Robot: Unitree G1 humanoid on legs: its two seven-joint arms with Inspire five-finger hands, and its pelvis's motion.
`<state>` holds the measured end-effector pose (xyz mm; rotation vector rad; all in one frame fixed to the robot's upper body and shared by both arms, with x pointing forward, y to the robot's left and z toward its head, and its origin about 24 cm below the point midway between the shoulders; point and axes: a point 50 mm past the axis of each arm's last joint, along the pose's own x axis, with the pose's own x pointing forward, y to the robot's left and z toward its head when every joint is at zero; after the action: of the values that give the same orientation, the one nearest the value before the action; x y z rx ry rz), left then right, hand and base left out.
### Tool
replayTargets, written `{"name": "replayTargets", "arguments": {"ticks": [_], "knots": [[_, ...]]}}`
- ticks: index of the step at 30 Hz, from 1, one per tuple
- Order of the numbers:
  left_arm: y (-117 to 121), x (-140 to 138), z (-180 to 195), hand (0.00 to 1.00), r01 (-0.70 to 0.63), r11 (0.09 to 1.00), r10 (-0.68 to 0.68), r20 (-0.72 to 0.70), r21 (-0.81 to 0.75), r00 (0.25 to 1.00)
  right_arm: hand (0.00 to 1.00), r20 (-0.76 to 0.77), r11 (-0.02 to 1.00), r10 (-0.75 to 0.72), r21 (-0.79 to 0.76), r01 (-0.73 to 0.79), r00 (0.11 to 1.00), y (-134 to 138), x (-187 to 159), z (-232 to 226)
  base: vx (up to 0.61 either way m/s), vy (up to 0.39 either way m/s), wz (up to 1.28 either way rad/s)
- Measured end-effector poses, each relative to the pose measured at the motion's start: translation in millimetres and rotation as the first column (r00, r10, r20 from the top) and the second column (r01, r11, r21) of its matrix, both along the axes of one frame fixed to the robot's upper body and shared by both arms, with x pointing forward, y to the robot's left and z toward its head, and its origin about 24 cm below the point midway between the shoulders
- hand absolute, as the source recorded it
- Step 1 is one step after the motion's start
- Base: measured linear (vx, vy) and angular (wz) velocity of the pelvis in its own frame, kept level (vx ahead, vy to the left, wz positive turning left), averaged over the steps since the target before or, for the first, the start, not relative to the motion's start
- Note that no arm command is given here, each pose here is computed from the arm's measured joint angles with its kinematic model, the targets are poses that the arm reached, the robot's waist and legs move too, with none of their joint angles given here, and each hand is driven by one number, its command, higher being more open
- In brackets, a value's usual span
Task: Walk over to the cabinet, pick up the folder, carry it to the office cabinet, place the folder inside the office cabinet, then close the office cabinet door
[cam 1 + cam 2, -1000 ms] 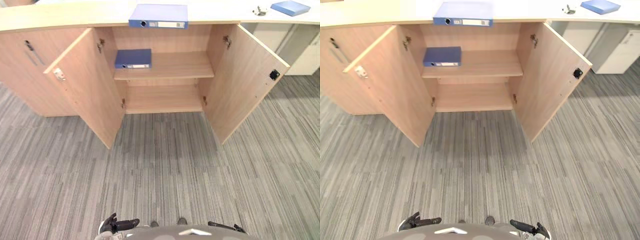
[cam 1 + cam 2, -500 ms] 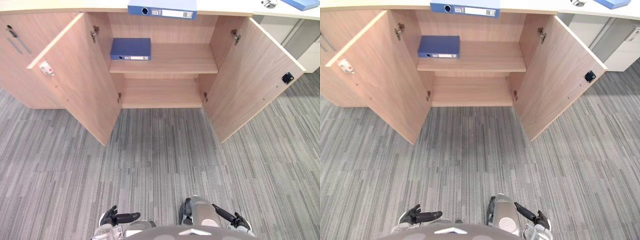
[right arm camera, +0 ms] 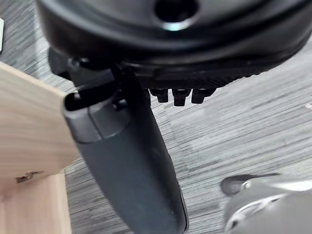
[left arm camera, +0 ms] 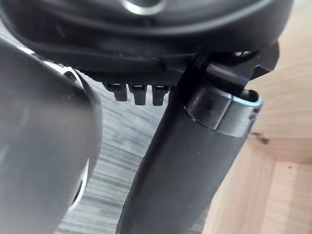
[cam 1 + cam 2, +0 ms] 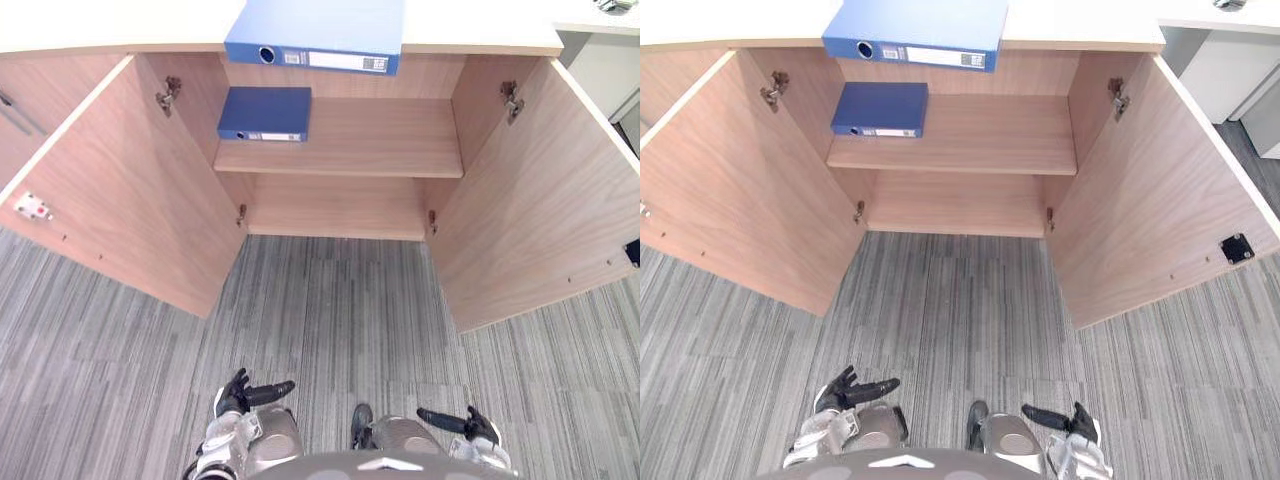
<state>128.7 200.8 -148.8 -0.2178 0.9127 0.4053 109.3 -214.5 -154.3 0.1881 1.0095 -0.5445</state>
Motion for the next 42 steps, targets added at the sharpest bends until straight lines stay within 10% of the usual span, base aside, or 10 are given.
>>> {"name": "replayTargets", "arguments": {"ticks": [42], "knots": [[-28.3, -0.2, -6.7, 1.00, 0.022, 0.995, -0.025, -0.037, -0.092, 0.999, 1.00, -0.023, 0.997, 0.063, 0.051, -0.062, 0.998, 24.5, -2.3, -5.6, 0.25, 0.056, -0.04]]}}
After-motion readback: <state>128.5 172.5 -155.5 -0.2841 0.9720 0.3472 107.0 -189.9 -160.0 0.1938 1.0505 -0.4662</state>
